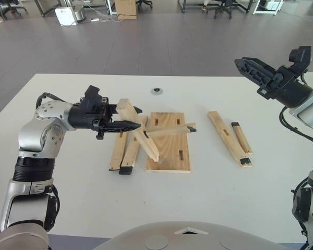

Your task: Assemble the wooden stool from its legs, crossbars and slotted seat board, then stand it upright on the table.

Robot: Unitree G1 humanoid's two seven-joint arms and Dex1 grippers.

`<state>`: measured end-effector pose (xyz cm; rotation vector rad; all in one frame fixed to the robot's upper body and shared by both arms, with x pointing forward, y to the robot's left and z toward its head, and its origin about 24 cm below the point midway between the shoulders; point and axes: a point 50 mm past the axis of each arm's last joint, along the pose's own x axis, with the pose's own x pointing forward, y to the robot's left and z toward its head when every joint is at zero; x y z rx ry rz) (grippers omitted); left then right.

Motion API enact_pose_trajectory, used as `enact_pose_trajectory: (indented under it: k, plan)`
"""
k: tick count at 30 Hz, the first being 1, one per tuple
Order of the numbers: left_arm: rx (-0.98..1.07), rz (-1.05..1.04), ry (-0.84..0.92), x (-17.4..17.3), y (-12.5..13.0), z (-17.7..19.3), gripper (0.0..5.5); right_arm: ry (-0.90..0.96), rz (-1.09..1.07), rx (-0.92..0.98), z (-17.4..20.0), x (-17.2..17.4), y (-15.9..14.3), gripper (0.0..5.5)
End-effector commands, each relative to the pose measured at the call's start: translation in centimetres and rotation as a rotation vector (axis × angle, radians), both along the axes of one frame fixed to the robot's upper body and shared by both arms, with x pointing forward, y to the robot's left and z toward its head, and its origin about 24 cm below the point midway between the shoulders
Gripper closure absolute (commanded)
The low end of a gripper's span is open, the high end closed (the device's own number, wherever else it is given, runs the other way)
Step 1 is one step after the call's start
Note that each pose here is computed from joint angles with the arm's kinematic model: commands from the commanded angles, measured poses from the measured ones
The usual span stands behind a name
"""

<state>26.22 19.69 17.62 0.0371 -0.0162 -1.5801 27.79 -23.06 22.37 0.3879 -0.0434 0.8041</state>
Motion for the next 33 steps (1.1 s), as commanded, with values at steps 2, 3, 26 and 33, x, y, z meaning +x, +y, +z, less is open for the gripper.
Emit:
enact_pose_trajectory:
  k: [2,3,26,33]
  plan:
    - [0.050,0.019,0.008,0.1,0.4,-0.4,3.45,-0.008,0.002,-0.004,0.2,-0.2,-0.1,2.33]
    - [0.056,0.020,0.004,0.2,0.5,-0.3,3.45,-0.008,0.002,-0.004,0.2,-0.2,0.0,2.33]
    - [0.213,-0.081,-0.096,0.0,-0.3,-0.8,3.45,0.006,0.019,-0.001,0.0,-0.4,0.5,2.33]
    - [0.382,-0.097,0.053,-0.5,-1.9,-3.7,3.45,0.003,0.020,0.012,-0.1,-0.5,0.7,2.33]
